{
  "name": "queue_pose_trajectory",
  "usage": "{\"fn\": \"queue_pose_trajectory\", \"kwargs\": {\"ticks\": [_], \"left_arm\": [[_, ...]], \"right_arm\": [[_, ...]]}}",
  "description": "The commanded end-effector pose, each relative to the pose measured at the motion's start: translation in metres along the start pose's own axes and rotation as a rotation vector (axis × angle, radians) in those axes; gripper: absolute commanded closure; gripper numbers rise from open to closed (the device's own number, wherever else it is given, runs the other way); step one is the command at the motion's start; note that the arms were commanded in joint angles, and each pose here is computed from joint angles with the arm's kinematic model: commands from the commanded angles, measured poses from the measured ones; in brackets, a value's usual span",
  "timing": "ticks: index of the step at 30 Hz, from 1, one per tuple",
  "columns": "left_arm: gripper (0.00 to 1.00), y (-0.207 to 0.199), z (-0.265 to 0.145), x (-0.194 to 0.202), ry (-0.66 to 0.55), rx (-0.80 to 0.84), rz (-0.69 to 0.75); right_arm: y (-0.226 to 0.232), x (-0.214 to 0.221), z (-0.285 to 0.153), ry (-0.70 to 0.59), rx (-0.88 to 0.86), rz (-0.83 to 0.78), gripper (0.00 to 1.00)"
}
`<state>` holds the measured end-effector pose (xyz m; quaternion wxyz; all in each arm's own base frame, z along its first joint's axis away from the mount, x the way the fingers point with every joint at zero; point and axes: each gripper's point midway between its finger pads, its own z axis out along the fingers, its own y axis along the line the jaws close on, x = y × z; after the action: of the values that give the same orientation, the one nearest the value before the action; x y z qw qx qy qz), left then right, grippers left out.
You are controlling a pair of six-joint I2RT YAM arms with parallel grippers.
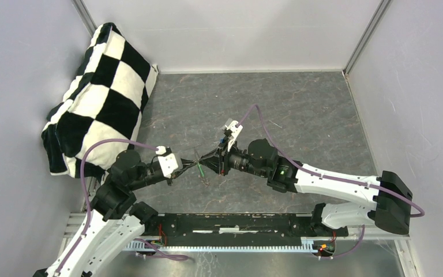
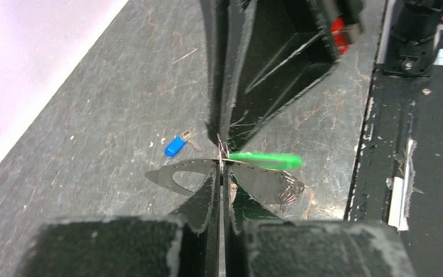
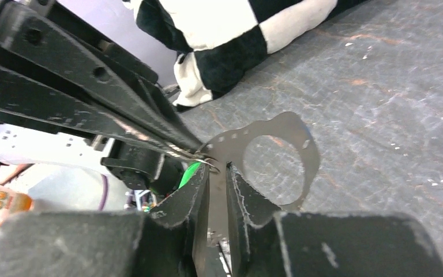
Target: Put the keys on the keyring
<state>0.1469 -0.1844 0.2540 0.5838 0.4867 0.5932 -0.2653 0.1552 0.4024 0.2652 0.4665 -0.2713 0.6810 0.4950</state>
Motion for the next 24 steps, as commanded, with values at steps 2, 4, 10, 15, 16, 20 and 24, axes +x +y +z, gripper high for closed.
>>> {"fn": "queue_pose_trajectory", "kwargs": {"ticks": [2, 4, 10, 15, 16, 20, 24], "left_arm": [[0.98, -0.013, -0.004, -0.057, -0.165, 0.109, 0.036], [0.98, -0.016, -0.004, -0.064, -0.175, 0.140, 0.029], [0.98, -0.022, -0.005, -0.076, -0.196, 0.193, 0.022], [0.98, -0.027, -0.005, -0.081, -0.201, 0.235, 0.010], [0.98, -0.028, -0.004, -0.082, -0.201, 0.248, 0.005], [0.98, -0.033, -0.005, -0.086, -0.205, 0.281, -0.006], [0.98, -0.036, -0.007, -0.088, -0.208, 0.298, -0.009]], "right_arm": [[0.003, -0.036, -0.013, -0.055, -0.023, -0.123, 0.71], [0.009, -0.045, -0.021, -0.054, -0.054, -0.197, 0.67], [0.025, -0.064, -0.054, -0.019, -0.132, -0.394, 0.55], [0.046, -0.074, -0.073, -0.023, -0.246, -0.531, 0.47], [0.052, -0.075, -0.073, -0.025, -0.279, -0.552, 0.46], [0.065, -0.073, -0.062, 0.004, -0.371, -0.589, 0.46], [0.068, -0.070, -0.050, 0.033, -0.411, -0.611, 0.45]]}}
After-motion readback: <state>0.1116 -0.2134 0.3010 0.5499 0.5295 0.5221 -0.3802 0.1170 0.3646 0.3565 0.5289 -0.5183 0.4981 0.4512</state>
